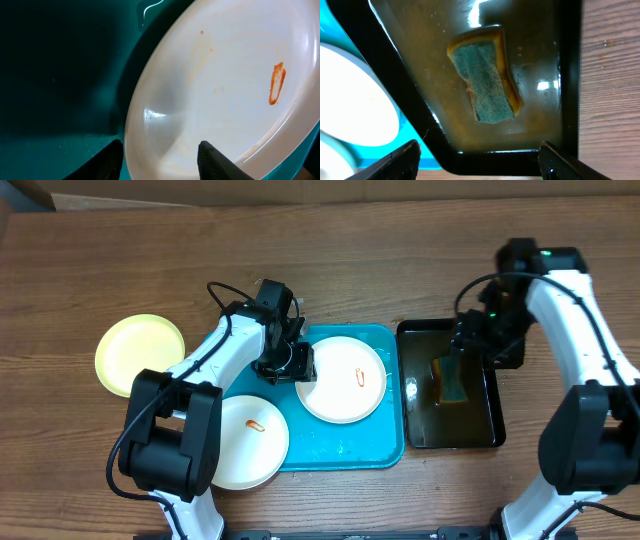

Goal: Clean dirty plates on tray and stack at the side
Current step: 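Grasp the sponge with right gripper and dip it in the water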

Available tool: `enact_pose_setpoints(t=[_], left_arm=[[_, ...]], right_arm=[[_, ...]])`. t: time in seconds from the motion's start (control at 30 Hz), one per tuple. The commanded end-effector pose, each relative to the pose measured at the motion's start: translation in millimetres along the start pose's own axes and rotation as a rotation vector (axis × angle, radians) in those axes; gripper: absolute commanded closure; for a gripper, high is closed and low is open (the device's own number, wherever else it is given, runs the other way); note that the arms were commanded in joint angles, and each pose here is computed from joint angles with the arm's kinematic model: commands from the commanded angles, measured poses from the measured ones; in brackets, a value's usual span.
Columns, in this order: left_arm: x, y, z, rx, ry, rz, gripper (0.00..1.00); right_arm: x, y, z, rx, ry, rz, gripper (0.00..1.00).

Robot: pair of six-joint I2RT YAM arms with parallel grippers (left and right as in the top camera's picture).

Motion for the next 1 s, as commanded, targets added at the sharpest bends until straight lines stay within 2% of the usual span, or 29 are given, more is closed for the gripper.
enact_pose_setpoints(t=[0.0, 0.3, 0.37, 0.4, 0.47, 0.53, 0.57, 0.6, 0.63, 0.67, 0.7, 0.77, 0.8, 0.83, 0.9, 0.97], left_arm=[[-0.9, -2.4, 1.2, -0.007, -0.002, 0.002, 0.5], [-1.8, -2.7, 1.2, -0.005, -0.007, 0.004, 0.5], [-1.7, -2.6, 1.2, -0.005, -0.007, 0.004, 0.5], [-1.7, -2.6, 1.2, -0.005, -0.007, 0.004, 0.5], [-1.7, -2.6, 1.2, -0.005, -0.007, 0.004, 0.5], [-1.8, -2.6, 1.2, -0.006, -0.008, 0.004, 0.5], [-2.1, -1.8, 1.2, -0.014, -0.01, 0.004, 0.51], [-2.5, -1.0, 1.2, -0.024, -0.014, 0.004, 0.51], [-3.2, 0.1, 1.1, -0.037, -0.02, 0.004, 0.51], [-3.7, 1.0, 1.1, -0.046, -0.025, 0.005, 0.52], [-4.1, 1.1, 1.1, -0.048, -0.028, 0.006, 0.51], [-4.5, 0.9, 1.1, -0.047, -0.03, 0.006, 0.51], [-4.5, 0.8, 1.1, -0.047, -0.03, 0.006, 0.51], [-4.5, 0.8, 1.1, -0.047, -0.03, 0.006, 0.51], [-4.7, 0.8, 1.1, -0.047, -0.031, 0.007, 0.52], [-5.1, 0.8, 1.0, -0.047, -0.033, 0.008, 0.54]], right_arm=[[2.1, 2.5, -1.9, 0.113, -0.048, 0.019, 0.19], [4.6, 17.7, 61.3, 0.152, -0.081, -0.065, 0.19], [2.3, 15.4, 75.6, 0.145, -0.109, -0.068, 0.23], [1.3, 14.1, 82.1, 0.144, -0.124, -0.069, 0.26], [-1.2, 12.2, 89.9, 0.141, -0.151, -0.07, 0.41], [-4.1, 12.7, 90.8, 0.137, -0.171, -0.072, 0.68], [-5.9, 13.4, 90.4, 0.134, -0.182, -0.073, 0.78], [-7.1, 14.0, 89.5, 0.132, -0.188, -0.073, 0.79], [-7.9, 14.4, 88.5, 0.131, -0.192, -0.074, 0.68], [-8.8, 14.7, 88.1, 0.13, -0.197, -0.075, 0.46], [-8.9, 14.7, 88.1, 0.13, -0.197, -0.075, 0.3], [-8.9, 14.8, 88.1, 0.13, -0.197, -0.076, 0.29], [-8.9, 14.8, 88.1, 0.131, -0.197, -0.078, 0.36], [-8.9, 14.8, 88.1, 0.131, -0.197, -0.078, 0.52], [-8.9, 14.7, 88.1, 0.131, -0.197, -0.079, 0.96], [-8.9, 14.9, 87.1, 0.131, -0.195, -0.079, 0.96]])
Point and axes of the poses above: each gripper's point midway between its finger pads, its own z axis out along the fingers, its own y axis along the line the jaws close on, x = y × z, the point moved 8 cm from there along -z, back along the fingers, and after that the axes turned 4 degrees about -z, right-handed, at the moved point
